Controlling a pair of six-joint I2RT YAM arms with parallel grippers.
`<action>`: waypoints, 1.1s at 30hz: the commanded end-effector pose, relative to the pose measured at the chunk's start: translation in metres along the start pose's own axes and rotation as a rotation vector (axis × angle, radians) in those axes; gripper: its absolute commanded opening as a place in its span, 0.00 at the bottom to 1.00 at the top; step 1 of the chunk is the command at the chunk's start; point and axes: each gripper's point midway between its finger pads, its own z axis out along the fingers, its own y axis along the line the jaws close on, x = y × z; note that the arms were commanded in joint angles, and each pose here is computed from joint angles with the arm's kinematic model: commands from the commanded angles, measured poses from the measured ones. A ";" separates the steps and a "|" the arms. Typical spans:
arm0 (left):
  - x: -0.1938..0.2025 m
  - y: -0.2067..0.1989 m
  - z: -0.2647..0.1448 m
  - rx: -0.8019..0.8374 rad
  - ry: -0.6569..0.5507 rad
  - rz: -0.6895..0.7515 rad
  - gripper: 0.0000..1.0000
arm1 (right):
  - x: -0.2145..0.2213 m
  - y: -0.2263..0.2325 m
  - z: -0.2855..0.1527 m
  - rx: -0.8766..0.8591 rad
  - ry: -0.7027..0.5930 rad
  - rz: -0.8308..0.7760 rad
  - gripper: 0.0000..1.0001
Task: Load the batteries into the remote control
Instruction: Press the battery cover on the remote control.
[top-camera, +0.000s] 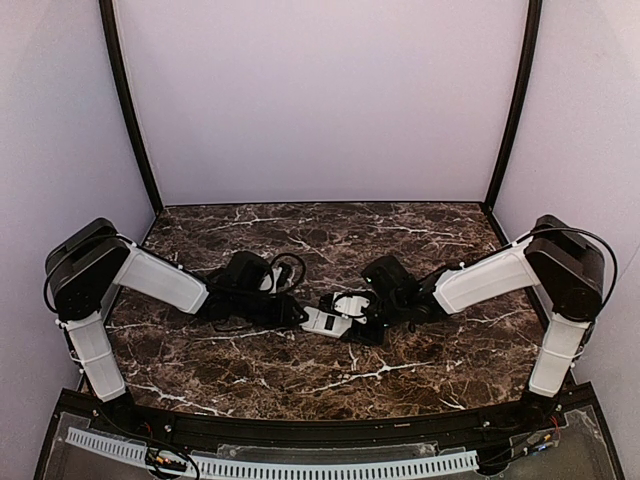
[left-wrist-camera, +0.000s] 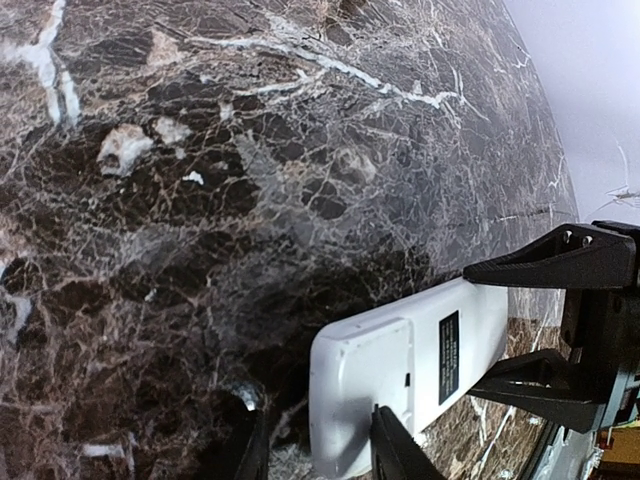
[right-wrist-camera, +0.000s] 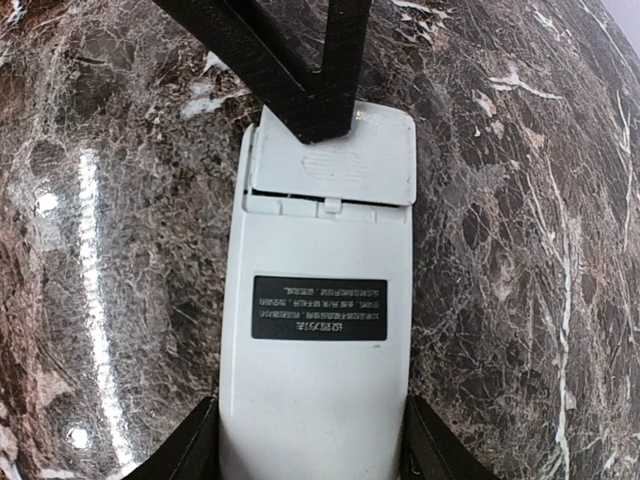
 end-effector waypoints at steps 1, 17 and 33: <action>0.015 0.015 -0.002 -0.049 0.050 -0.010 0.34 | 0.003 0.003 0.005 -0.024 0.013 0.014 0.01; 0.022 0.011 0.006 -0.024 0.081 -0.029 0.21 | 0.002 -0.001 0.006 -0.010 0.016 0.019 0.01; 0.045 0.014 0.019 -0.048 0.176 -0.085 0.11 | 0.001 -0.005 0.006 0.018 0.017 0.022 0.01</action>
